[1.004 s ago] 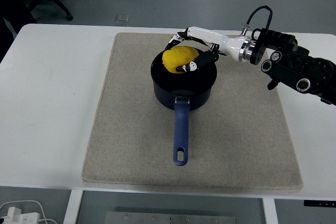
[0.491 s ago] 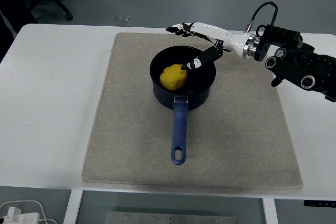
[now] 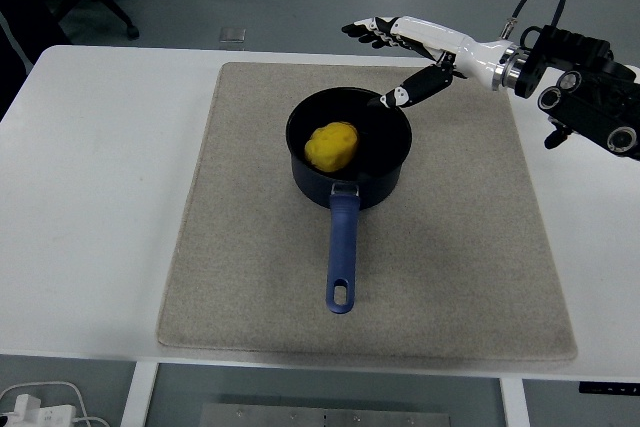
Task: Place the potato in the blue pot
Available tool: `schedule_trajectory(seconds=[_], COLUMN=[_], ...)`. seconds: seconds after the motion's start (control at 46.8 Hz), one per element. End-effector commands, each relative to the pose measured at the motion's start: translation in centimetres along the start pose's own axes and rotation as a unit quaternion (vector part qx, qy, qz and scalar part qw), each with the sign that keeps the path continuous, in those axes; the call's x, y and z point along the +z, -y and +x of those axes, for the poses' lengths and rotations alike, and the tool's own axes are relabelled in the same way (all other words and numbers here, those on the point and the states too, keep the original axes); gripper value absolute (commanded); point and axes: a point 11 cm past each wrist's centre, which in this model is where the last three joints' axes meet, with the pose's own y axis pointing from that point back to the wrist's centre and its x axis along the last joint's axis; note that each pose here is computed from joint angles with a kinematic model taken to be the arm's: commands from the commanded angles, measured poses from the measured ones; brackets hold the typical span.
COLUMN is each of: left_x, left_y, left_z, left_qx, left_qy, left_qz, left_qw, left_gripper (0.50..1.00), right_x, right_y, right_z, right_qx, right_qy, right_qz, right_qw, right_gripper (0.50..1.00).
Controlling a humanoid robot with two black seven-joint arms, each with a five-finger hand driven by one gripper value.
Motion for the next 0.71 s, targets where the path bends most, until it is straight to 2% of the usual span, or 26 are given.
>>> schedule_trajectory(seconds=[0.0, 0.171, 0.256, 0.427, 0.556, 0.684], left_x=[0.0, 0.0, -0.1, 0.0, 0.0, -0.1], left_y=[0.0, 0.0, 0.0, 0.0, 0.0, 0.0], left_z=[0.0, 0.0, 0.0, 0.0, 0.0, 0.0], left_qx=[0.000, 0.000, 0.000, 0.000, 0.000, 0.000], left_qy=[0.000, 0.000, 0.000, 0.000, 0.000, 0.000], left_qz=[0.000, 0.000, 0.001, 0.000, 0.000, 0.001], left_qw=[1.000, 1.000, 1.000, 1.000, 1.000, 1.000], left_gripper=[0.996, 0.996, 0.996, 0.996, 0.996, 0.996], right_x=[0.5, 0.8, 1.8, 2.2, 3.8, 4.6], right_y=[-0.7, -2.1, -3.0, -3.8, -5.9, -7.8], right_z=[0.6, 2.8, 3.1, 3.9, 4.9, 6.1], right_qx=[0.008, 0.045, 0.058, 0.086, 0.119, 0.136], right_qy=[-0.001, 0.018, 0.037, 0.074, 0.117, 0.150], right_qz=[-0.006, -0.004, -0.012, -0.008, -0.018, -0.022], right_qw=[1.000, 0.999, 0.998, 0.994, 0.986, 0.979], right_gripper=[0.926, 0.926, 0.926, 0.926, 0.926, 0.926])
